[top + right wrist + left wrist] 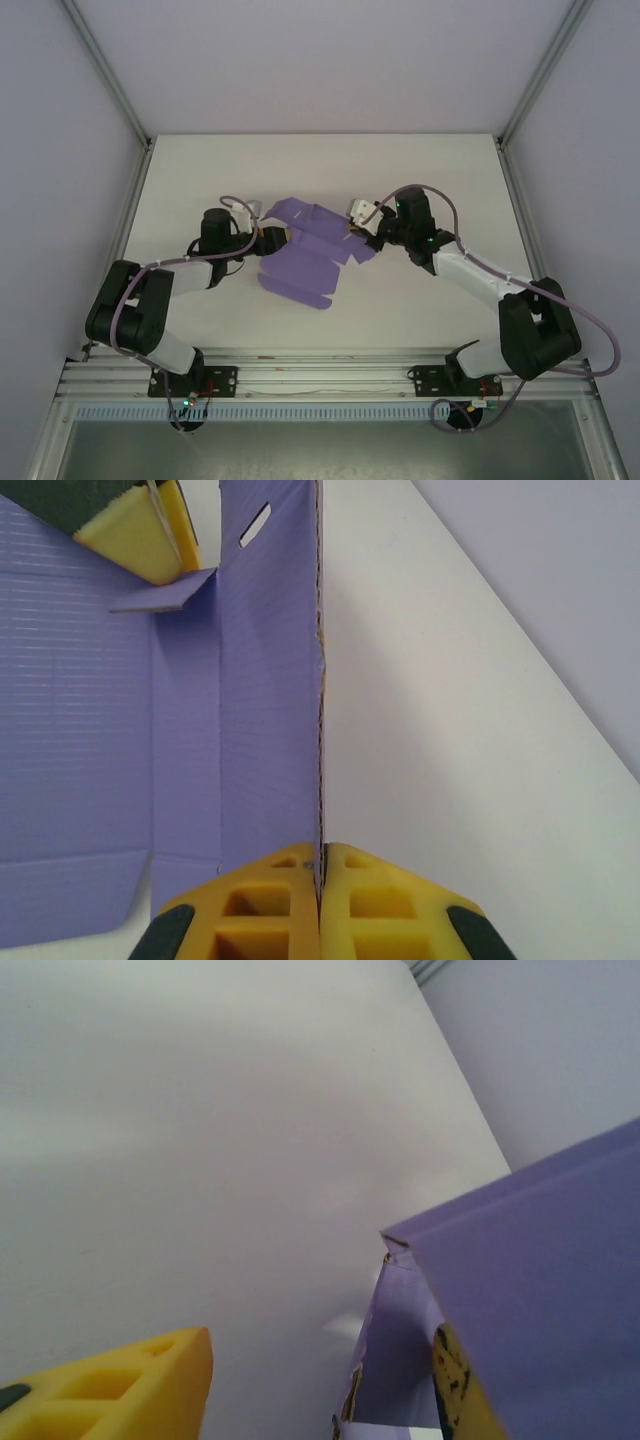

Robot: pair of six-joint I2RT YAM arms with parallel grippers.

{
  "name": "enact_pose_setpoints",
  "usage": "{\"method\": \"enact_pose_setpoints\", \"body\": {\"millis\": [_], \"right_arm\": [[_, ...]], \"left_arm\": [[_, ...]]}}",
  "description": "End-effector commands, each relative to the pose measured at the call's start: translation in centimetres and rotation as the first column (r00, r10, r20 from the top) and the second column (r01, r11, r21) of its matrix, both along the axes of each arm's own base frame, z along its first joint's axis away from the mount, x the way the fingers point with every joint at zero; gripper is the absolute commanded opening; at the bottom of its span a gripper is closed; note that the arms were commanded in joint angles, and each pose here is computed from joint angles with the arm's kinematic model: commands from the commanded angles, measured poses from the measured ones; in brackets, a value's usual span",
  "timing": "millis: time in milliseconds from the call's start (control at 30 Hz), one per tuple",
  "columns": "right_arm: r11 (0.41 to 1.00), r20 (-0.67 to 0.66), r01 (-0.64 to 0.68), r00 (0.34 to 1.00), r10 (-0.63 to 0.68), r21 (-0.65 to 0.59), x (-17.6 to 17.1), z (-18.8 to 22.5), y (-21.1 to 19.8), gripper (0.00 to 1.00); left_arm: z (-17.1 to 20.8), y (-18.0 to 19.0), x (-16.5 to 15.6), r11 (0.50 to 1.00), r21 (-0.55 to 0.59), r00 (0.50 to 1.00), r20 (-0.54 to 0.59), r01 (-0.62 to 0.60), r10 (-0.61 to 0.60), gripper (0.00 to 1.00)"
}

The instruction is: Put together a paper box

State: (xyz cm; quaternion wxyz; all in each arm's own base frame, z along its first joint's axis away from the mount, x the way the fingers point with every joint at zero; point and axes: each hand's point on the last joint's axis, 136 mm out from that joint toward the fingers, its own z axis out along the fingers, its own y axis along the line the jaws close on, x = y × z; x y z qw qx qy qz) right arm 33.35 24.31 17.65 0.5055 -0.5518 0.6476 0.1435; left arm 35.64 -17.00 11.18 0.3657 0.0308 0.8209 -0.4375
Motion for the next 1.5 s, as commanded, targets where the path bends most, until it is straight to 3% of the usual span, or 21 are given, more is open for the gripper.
{"method": "enact_pose_setpoints", "body": {"millis": [0,167,600,700,1000,1067,1167,1200,1333,1467], "right_arm": [[0.998,0.019,-0.031,0.999,0.030,0.049,-0.2,2.4,0.4,0.00],[0.997,0.007,-0.048,0.999,0.048,0.052,-0.5,2.3,0.5,0.00],[0.997,0.007,-0.041,0.999,0.041,0.060,-0.6,2.7,0.4,0.00],[0.998,0.011,-0.026,1.000,0.026,0.058,-0.3,2.7,0.3,0.00],[0.999,0.020,-0.014,1.000,0.013,0.043,0.0,2.6,0.1,0.00],[0.999,0.023,-0.008,1.000,0.008,0.037,0.1,2.5,0.0,0.00],[1.000,0.031,0.005,0.999,-0.006,0.020,0.4,2.3,-0.2,0.00],[1.000,0.036,0.012,0.999,-0.013,0.011,0.5,2.2,-0.4,0.00],[0.997,0.062,0.063,0.996,-0.060,-0.045,1.3,1.5,-1.1,0.00],[0.985,0.120,0.089,0.990,-0.072,-0.150,1.8,0.6,-1.5,0.00]], "left_arm": [[1.8,-1.1,-0.3,0.996,-0.058,0.995,0.079,0.062,-0.057,0.50],[2.4,-1.5,-0.4,0.994,-0.067,0.992,0.104,0.084,-0.076,0.36],[1.4,-2.7,-0.9,0.992,-0.013,0.989,0.080,0.122,-0.121,0.21],[0.9,-2.5,-0.9,0.995,0.024,0.993,0.066,0.096,-0.097,0.03],[1.2,-2.1,-1.0,0.993,0.105,0.995,0.080,0.055,-0.064,0.01],[1.4,-1.8,-1.0,0.993,0.112,0.996,0.079,0.038,-0.047,0.08],[1.5,-1.3,-1.0,0.992,0.126,0.997,0.078,0.005,-0.015,0.46],[1.5,-1.0,-1.0,0.991,0.133,0.997,0.076,-0.012,0.002,0.64],[1.3,0.4,-1.5,0.980,0.181,0.995,0.079,-0.080,0.066,0.99],[1.5,2.1,-2.3,0.958,0.247,0.988,0.093,-0.145,0.125,1.00]]}}
